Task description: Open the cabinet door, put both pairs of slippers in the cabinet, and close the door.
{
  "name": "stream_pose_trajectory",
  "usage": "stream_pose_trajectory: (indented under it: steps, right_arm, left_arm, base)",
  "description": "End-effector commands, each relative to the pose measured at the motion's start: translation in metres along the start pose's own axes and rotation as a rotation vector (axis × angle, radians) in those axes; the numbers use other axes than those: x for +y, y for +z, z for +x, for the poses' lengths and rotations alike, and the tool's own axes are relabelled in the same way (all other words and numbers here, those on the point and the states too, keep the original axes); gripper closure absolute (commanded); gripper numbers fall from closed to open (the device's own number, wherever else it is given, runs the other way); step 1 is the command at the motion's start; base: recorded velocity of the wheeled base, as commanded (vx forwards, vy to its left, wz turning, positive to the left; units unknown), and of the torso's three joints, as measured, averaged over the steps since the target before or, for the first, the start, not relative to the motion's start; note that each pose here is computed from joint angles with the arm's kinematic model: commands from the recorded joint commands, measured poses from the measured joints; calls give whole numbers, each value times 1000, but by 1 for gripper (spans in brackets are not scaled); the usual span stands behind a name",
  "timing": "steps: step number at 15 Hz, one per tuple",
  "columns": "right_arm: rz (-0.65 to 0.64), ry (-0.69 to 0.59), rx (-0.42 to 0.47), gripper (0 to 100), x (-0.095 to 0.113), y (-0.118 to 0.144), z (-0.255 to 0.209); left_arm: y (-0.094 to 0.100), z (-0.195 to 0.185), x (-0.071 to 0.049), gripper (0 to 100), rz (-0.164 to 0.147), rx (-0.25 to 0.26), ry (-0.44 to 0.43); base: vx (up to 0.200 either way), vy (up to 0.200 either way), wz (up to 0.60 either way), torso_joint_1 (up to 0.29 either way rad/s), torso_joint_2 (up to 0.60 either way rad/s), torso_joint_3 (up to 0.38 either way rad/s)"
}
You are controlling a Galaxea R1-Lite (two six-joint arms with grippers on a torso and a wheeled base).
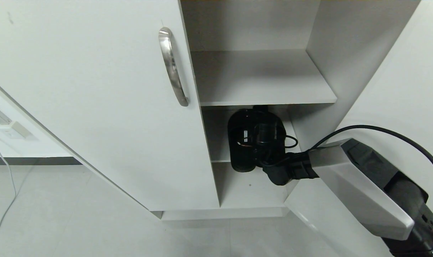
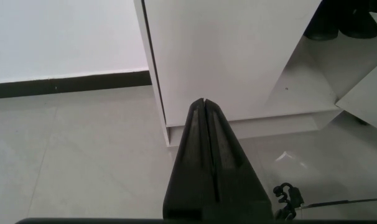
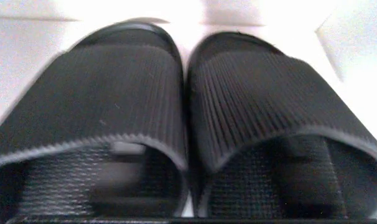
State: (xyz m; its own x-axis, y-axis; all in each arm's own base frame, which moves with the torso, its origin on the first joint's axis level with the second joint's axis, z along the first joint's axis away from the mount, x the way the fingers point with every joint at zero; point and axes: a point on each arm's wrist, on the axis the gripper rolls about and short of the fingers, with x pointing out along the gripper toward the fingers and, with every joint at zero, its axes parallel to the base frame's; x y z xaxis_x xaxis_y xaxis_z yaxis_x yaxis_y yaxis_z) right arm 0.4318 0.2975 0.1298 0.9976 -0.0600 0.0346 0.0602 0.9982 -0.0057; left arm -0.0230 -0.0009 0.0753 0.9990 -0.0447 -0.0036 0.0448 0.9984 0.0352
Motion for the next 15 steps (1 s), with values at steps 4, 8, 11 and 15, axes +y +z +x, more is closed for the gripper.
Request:
stream_pose_trajectory:
  steps: [4,8,11,15]
  right_arm:
    - [-8,43,9,0,-9,18,-42]
    - [-9,111,14,0,-25,30,-103]
    - [-10,185,23,0,-37,23,-143]
    - [-10,337,28,0,-55,13,-192]
  left_arm:
    - [0,0,0,100,0,1,0]
    - [0,0,0,100,1,1,0]
    - [0,0,0,100,1,1,-1]
    - [0,0,0,100,1,3,0]
  base:
    - [0,0,0,0,0,0]
    - [0,0,0,0,0,0]
    - [0,0,0,0,0,0]
    - [0,0,0,0,0,0]
